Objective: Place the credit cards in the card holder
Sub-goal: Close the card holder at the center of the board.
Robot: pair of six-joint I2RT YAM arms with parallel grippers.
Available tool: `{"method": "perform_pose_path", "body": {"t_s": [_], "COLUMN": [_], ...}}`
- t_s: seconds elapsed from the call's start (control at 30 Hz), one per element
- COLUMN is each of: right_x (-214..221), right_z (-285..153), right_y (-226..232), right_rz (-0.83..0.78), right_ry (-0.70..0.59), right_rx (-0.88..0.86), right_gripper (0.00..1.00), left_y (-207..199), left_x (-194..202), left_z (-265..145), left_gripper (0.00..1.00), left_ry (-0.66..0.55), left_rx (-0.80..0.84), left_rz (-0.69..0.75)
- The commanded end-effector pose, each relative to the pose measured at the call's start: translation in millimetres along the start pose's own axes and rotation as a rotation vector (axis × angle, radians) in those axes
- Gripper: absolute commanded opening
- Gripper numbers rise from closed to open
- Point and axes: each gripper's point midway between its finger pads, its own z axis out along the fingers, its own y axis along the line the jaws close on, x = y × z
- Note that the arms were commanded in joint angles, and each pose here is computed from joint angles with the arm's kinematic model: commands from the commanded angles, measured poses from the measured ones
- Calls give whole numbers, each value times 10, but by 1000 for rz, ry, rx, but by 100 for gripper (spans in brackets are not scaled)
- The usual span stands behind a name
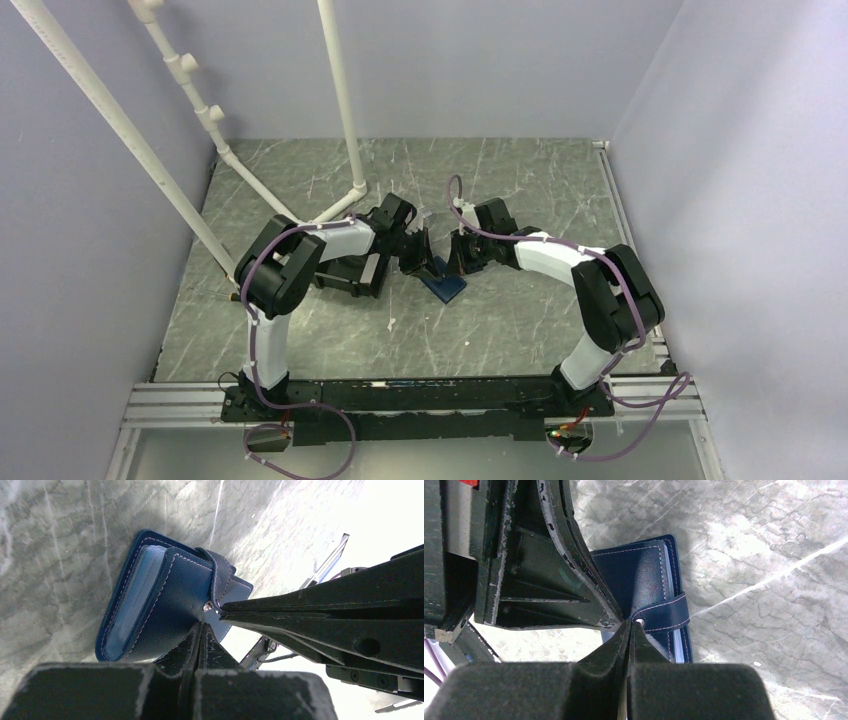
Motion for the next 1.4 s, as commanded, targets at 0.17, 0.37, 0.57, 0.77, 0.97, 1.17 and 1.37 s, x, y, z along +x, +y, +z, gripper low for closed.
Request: {"method": "perform_pose_path", "body": {"t_s": [0.17, 0.37, 0.57, 0.77, 0.97, 1.17, 1.37], "right_x": [307, 358, 355, 474, 652, 730, -305], "right_z": [29, 52, 105, 156, 241, 361, -122], "right_y": [0, -34, -116, -302, -529, -597, 228], "right_rz": [9, 5, 65, 144, 233, 305, 189], "right_ry": [138, 195, 240, 299, 373, 411, 168], "right_rx": [13, 73, 137, 247, 367, 340, 40], "right_gripper": [0, 0, 0, 0, 0, 0, 38], "left_y": [485, 470, 486, 495, 484, 261, -745], "left_x": [-88, -116, -97, -84, -81, -98, -232], "left_z": [40, 13, 12, 0, -6, -135, -740], "left_gripper": [0, 0, 0, 0, 0, 0, 33], "left_ry": [-61, -67, -62, -63, -68, -82, -130], "left_rx": [-168, -175, -174, -175, -165, -102, 121], "left_rz": [-22, -11, -13, -11, -7, 51, 247]}}
